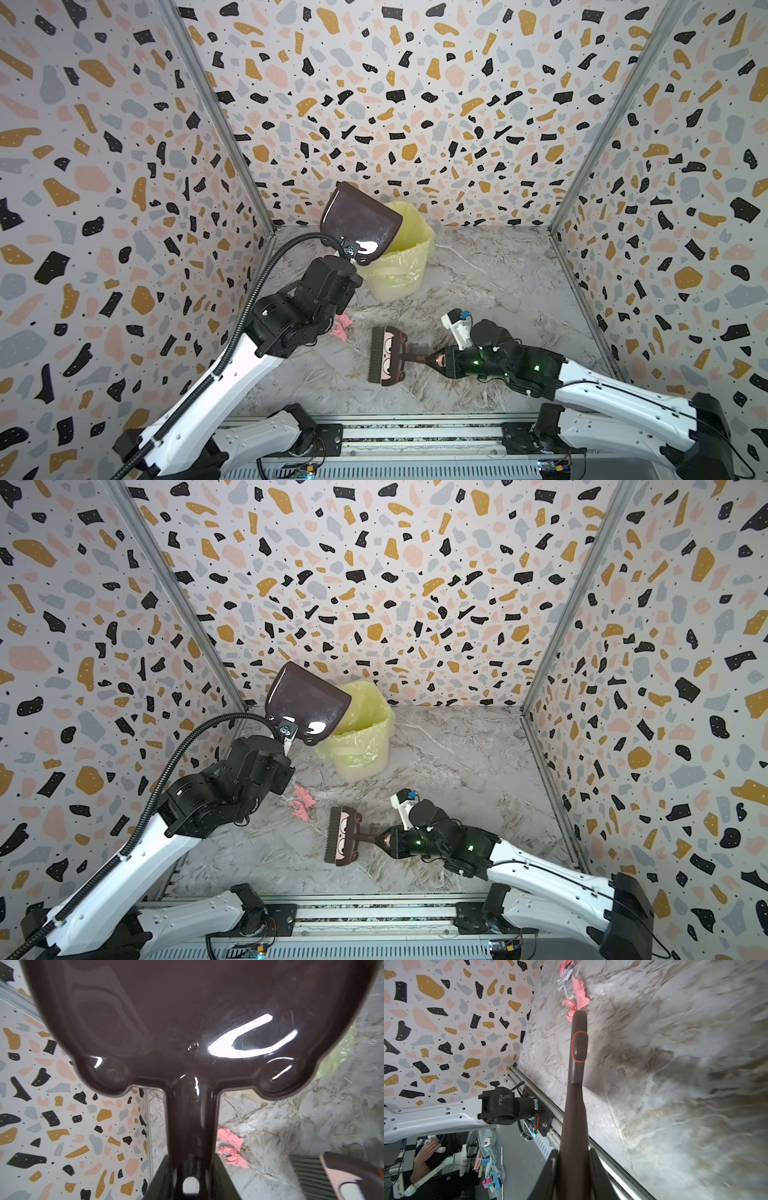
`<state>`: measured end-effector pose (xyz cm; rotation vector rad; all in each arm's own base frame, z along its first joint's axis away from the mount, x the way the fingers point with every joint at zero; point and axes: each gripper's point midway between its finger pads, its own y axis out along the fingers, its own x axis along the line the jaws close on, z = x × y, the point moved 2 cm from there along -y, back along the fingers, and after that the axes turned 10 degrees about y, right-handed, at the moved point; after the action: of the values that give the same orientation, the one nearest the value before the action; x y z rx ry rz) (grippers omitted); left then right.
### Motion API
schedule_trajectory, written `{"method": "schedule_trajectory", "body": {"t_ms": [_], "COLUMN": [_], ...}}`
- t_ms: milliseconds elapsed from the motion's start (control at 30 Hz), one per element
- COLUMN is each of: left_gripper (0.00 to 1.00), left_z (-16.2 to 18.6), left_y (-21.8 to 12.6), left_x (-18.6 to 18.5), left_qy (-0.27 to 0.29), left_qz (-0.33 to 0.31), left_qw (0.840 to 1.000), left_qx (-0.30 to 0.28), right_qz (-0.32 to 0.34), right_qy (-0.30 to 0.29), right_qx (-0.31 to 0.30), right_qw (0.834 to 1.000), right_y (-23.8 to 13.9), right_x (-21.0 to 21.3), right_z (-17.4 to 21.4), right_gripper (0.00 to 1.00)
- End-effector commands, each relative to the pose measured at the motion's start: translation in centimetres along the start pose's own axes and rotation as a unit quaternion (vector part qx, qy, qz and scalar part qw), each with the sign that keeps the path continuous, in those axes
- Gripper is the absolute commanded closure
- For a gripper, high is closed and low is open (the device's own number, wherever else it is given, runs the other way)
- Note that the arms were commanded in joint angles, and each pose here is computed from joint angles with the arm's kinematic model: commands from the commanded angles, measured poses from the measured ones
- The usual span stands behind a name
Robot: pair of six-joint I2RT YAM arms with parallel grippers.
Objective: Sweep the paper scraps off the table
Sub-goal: 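Lower the dustpan near the pink scraps while the right gripper brings the brush over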
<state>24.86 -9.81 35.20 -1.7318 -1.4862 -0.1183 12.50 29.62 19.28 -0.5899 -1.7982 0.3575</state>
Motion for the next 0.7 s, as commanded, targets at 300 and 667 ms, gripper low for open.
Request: {"method": "schedule_trajectory", "body": {"t_ms": [300,667], "left_gripper": [1.00,1.00], "left_z": [-0.3,0.4], "left_y": [-0.6,-0.2], "left_x": [-0.5,-0.9], "left_qy": [-0.034,-0.021], "left_qz": [0.029,0.032], "left_qw": [0.999,0.999], "left_qx": [-0.030,-0.024], "right_qz": [-0.135,-0.146], "right_qy": [0.016,0.076], "right_qx": [-0.020,-0.001], "right_qw": [0.991,0.986], "right_y": [6.2,11.6], "right_x": [7.6,6.5], "right_z": [-4.2,-5.1], "right_gripper": [1.00,1.00]}}
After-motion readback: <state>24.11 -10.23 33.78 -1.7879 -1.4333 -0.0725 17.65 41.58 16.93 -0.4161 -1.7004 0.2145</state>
